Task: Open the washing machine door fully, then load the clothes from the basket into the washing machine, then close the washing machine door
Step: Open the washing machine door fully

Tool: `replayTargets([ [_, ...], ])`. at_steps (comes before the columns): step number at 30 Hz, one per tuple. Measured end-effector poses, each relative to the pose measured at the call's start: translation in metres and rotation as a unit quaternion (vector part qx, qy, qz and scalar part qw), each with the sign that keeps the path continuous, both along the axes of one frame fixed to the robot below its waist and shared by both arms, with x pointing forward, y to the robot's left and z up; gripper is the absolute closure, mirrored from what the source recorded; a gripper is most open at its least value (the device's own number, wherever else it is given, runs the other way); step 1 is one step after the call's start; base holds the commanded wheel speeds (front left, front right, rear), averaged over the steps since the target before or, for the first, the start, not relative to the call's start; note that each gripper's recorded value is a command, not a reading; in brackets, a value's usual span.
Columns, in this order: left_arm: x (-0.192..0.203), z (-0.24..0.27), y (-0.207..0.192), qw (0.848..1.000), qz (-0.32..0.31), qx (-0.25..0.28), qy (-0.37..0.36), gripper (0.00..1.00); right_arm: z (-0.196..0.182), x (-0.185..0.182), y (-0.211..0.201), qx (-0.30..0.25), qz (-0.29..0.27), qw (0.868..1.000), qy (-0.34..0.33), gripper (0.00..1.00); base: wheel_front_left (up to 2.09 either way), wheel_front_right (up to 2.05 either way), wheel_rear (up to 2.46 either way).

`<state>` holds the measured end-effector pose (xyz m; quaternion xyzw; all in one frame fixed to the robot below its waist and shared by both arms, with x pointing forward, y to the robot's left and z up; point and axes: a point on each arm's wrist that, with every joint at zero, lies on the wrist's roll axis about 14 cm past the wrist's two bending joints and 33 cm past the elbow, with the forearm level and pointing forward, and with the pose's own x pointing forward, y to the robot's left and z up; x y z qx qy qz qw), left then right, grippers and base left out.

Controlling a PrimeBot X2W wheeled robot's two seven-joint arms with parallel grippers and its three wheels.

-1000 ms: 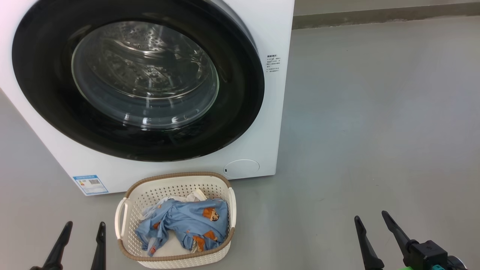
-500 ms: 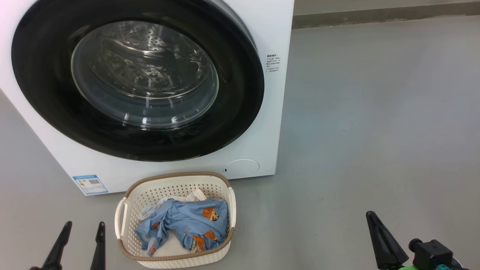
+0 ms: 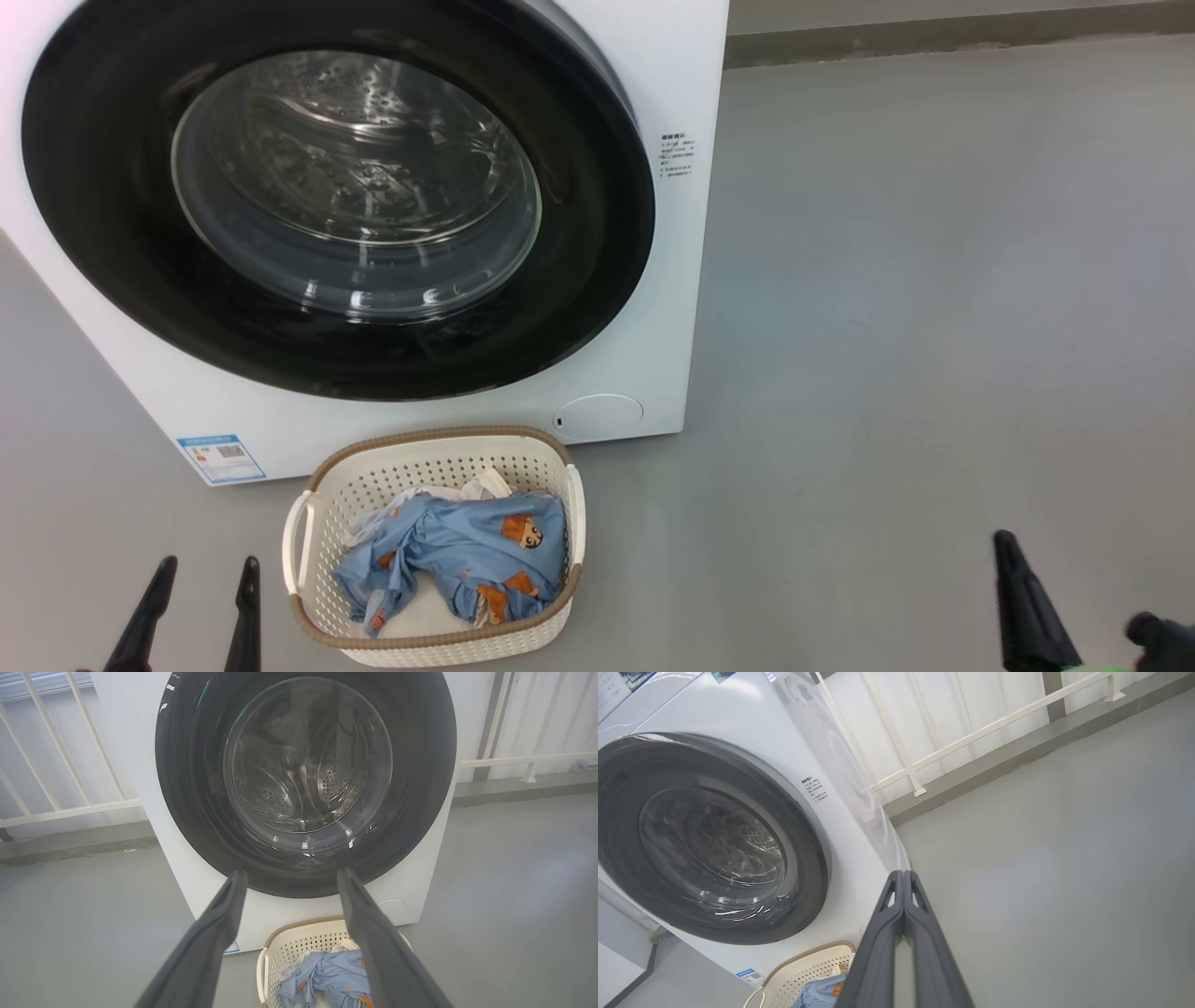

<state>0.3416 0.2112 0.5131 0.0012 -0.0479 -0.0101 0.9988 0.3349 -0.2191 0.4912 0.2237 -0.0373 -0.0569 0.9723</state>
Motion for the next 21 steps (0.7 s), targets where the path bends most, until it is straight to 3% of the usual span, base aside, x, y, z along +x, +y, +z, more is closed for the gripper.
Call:
replayTargets([
  [8, -0.002, -0.007, 0.002, 1.000, 0.002, -0.007, 0.012, 0.00, -0.018, -0.006, -0.037, 0.133, -0.077, 0.988, 0.003, 1.00, 0.00, 0.00, 0.00],
  [21, 0.004, -0.018, 0.007, 0.999, 0.005, -0.008, 0.031, 0.00, -0.034, 0.006, -0.073, 0.293, -0.163, 0.942, -0.023, 1.00, 0.00, 0.00, 0.00],
])
